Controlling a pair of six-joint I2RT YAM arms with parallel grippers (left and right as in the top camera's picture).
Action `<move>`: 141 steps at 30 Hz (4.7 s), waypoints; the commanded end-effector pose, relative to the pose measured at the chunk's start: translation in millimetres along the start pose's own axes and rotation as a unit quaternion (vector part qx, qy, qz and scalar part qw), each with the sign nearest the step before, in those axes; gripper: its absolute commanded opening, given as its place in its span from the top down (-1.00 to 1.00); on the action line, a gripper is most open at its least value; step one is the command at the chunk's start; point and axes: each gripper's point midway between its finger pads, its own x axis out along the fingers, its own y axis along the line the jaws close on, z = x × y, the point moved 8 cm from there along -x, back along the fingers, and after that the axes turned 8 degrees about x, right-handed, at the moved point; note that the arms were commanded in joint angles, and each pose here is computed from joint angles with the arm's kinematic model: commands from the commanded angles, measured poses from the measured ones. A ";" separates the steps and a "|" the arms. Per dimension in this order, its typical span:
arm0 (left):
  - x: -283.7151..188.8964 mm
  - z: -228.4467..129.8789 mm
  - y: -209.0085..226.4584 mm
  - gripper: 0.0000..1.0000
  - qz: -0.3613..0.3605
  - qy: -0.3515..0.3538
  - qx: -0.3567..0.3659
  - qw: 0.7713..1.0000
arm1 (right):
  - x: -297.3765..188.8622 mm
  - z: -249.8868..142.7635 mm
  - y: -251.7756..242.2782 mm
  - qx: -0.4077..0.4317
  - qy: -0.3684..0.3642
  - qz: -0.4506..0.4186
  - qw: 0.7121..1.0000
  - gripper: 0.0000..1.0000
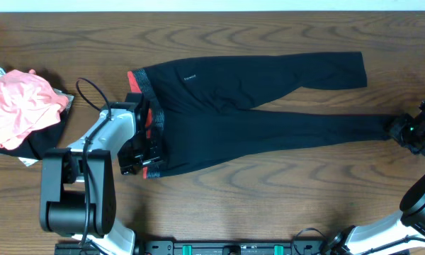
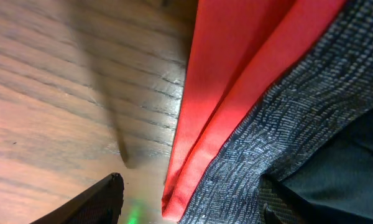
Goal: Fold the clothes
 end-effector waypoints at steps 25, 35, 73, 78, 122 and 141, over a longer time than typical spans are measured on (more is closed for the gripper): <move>11.6 -16.5 -35.2 0.17 -0.213 0.044 0.063 0.974 | -1.8 7.0 -1.8 0.006 -0.008 -0.003 1.000 0.97; 10.9 -12.8 -36.1 0.73 -0.216 0.030 0.072 0.973 | -1.8 7.0 -1.8 0.006 -0.008 -0.003 1.000 0.97; -48.3 -35.9 -26.4 0.26 -0.218 -0.046 -0.176 0.959 | -1.8 6.5 -1.9 0.007 -0.007 -0.003 1.000 0.98; -27.0 -35.9 -29.8 -0.08 -0.249 -0.044 -0.196 0.947 | -1.8 6.4 -2.0 0.007 -0.006 -0.003 1.000 0.97; 42.1 -34.0 -9.4 -0.17 -0.222 -0.136 -0.330 0.907 | -1.8 6.0 -2.1 0.007 -0.005 -0.003 1.000 0.95; 31.9 -15.6 -9.9 0.77 -0.237 -0.201 -0.318 0.896 | -1.8 5.9 -2.1 0.007 -0.005 -0.003 1.000 0.95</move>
